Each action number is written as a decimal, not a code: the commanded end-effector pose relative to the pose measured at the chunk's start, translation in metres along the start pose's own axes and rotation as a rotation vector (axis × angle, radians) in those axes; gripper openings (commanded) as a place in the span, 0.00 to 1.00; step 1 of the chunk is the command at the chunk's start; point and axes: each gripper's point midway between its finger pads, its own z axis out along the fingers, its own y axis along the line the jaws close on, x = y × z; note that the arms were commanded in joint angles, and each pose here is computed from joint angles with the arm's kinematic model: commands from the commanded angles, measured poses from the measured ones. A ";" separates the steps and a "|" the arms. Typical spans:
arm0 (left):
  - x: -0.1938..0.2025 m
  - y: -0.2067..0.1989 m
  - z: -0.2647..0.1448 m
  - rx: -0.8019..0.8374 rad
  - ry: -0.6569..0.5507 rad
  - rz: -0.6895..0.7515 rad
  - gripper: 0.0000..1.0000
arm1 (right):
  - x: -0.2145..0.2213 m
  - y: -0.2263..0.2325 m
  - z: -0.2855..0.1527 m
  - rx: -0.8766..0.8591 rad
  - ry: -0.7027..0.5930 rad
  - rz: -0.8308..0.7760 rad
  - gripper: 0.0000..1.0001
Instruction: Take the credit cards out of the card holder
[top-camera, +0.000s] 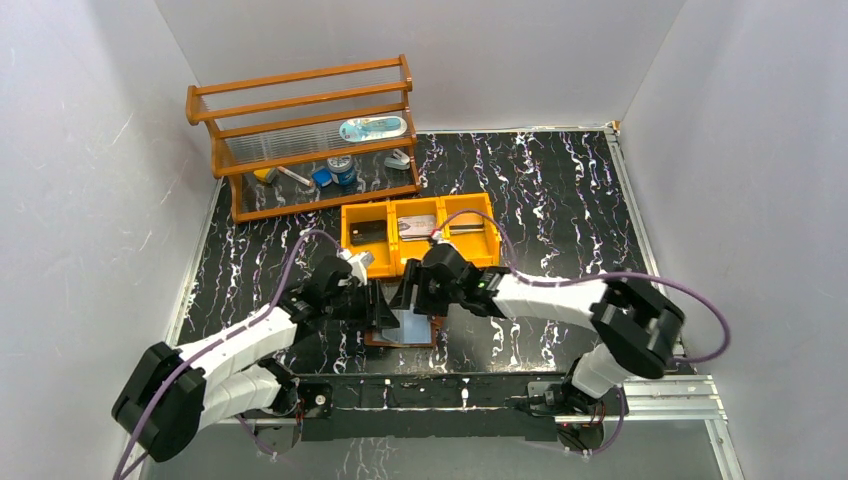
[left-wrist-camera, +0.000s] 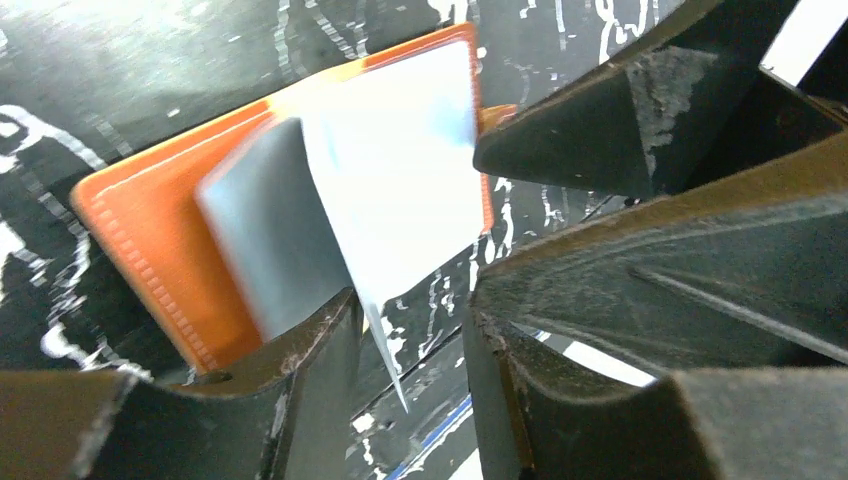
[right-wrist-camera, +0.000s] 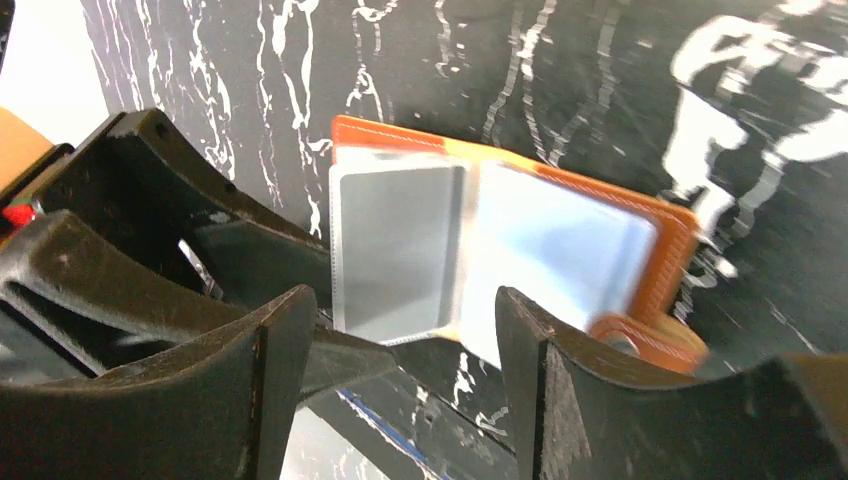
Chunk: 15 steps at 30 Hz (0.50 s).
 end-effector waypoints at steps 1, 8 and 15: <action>-0.016 -0.041 0.004 0.111 -0.008 0.100 0.42 | -0.020 -0.030 -0.034 0.125 -0.167 0.058 0.75; -0.012 -0.049 0.017 0.095 0.022 0.136 0.52 | -0.021 -0.054 -0.055 0.158 -0.243 0.117 0.75; -0.021 -0.031 -0.001 -0.016 -0.079 0.121 0.55 | -0.023 -0.055 -0.064 0.144 -0.276 0.131 0.71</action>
